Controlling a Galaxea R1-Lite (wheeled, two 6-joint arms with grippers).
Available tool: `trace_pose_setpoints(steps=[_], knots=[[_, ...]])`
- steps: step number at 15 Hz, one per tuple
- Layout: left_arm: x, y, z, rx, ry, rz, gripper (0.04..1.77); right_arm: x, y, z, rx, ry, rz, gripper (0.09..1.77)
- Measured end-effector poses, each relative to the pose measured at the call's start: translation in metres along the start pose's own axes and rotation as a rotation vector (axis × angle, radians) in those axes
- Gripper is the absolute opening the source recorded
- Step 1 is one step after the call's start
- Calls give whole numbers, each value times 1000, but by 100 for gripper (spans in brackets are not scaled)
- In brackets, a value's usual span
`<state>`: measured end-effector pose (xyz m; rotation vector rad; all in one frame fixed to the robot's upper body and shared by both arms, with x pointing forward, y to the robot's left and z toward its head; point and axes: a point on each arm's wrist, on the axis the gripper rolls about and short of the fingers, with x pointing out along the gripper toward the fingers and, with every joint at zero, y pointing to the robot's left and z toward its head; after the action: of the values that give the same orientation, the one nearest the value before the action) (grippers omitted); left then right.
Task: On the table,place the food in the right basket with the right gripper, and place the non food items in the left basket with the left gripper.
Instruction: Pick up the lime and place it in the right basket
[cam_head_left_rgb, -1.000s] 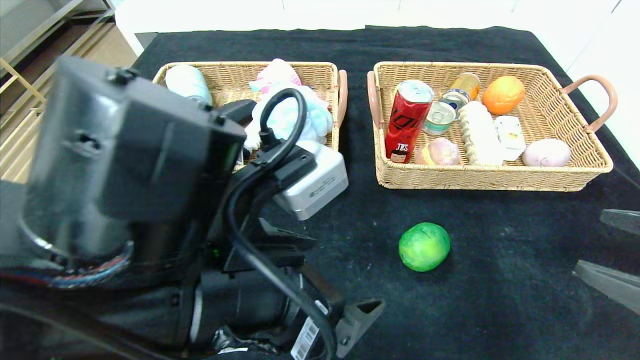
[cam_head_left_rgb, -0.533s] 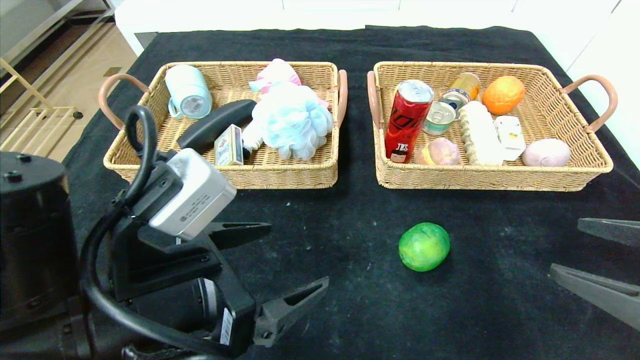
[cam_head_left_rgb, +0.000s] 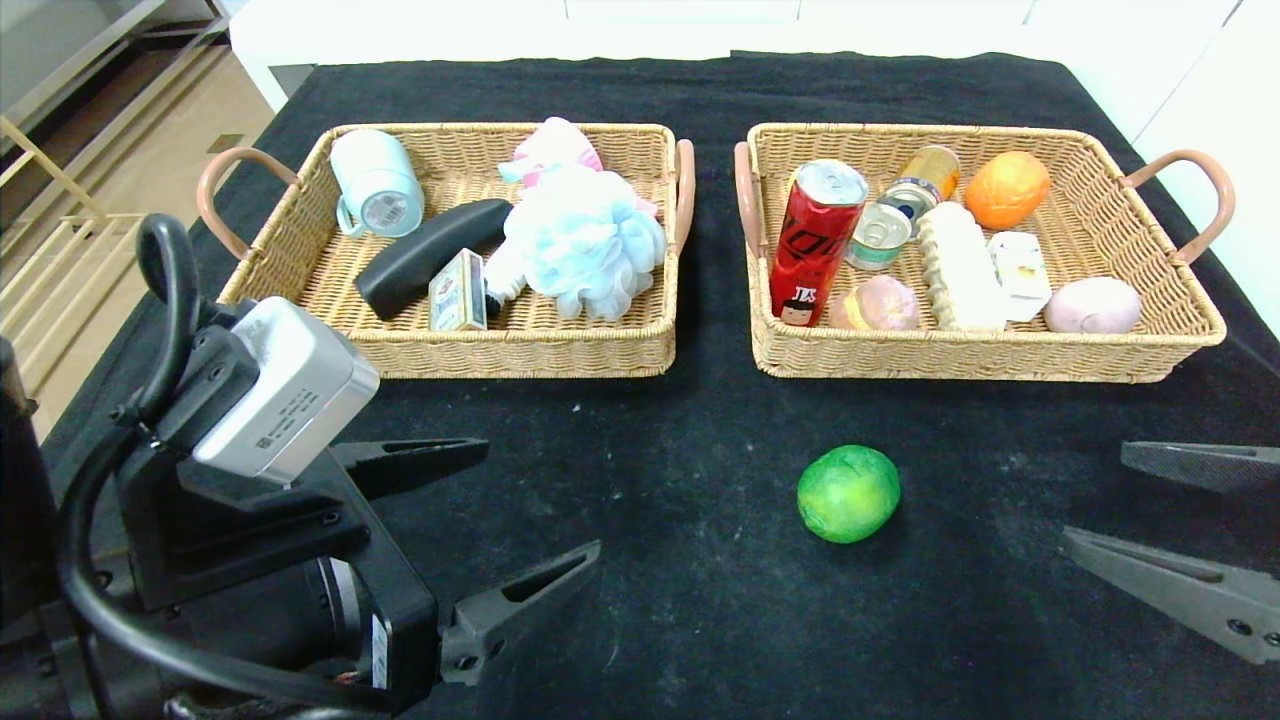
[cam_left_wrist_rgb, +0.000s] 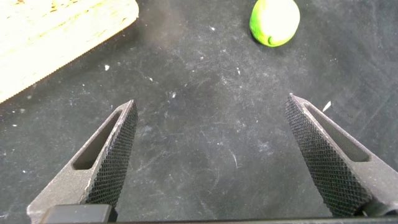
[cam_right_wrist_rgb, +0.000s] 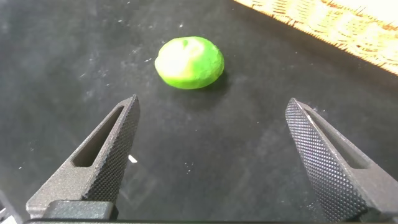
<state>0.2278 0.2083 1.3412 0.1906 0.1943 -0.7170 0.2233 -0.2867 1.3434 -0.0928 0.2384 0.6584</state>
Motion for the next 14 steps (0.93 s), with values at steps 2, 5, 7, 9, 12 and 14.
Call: trace_pose_setpoints(steps=[2, 5, 7, 9, 12, 14], knots=[[0, 1, -1, -1, 2, 4, 171, 7, 5, 5, -1, 29, -67, 171], [1, 0, -1, 3, 3, 3, 171, 18, 26, 18, 18, 114, -111, 171], [0, 0, -2, 7, 4, 2, 172, 33, 44, 31, 65, 143, -193, 171], [-2, 0, -1, 10, -4, 4, 172, 53, 62, 41, 111, 168, -248, 171], [-4, 1, 1, 10, -16, 7, 172, 81, 82, 47, 195, 245, -302, 171], [-5, 1, 1, 10, -20, 8, 172, 97, 88, 47, 249, 301, -336, 171]])
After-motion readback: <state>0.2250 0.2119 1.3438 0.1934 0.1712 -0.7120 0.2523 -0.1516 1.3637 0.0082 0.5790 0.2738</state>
